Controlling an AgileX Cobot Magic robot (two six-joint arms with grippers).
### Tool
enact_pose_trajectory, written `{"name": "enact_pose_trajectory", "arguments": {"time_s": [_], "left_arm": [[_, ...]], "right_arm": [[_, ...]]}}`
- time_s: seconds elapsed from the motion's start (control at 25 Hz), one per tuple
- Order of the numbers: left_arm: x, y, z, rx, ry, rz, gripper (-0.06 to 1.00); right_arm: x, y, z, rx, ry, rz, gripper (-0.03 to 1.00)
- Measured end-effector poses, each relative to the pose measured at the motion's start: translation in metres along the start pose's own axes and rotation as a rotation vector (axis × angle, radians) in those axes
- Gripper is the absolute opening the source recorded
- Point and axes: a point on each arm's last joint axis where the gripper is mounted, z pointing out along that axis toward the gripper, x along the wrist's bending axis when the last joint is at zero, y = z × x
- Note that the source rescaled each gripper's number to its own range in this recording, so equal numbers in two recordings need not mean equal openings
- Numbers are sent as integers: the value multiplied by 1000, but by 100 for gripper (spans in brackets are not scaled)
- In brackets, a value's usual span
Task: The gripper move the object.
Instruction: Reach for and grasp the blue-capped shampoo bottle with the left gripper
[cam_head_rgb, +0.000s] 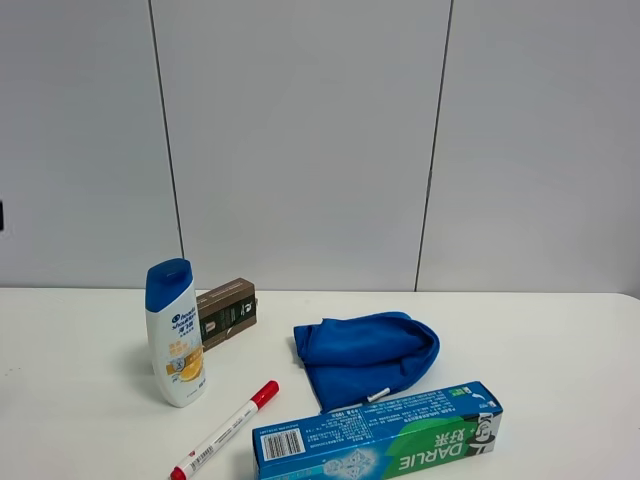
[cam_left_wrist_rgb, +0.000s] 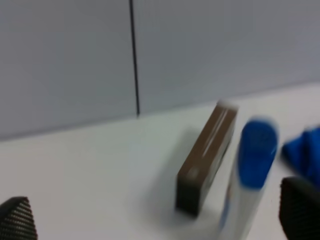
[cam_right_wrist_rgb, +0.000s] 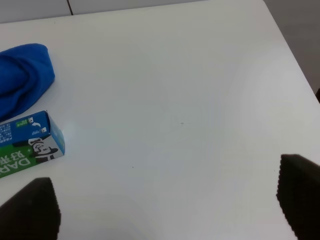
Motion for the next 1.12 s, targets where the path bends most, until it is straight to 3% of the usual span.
{"name": "enact_pose_trajectory", "arguments": {"time_s": [0.12,0.48,0.72,1.12], "left_arm": [[-2,-4,10,-30,-15,-9,100],[0,-40,30,68,-30,42,100],[-3,-48,33,47,-72,-17,100],[-10,-67,54,123,-154,-123,100]], "right_arm": [[0,0,0,0,0,0,100],[0,0,0,0,1,0,100],[0,0,0,0,1,0,100],[0,0,0,0,1,0,100]]}}
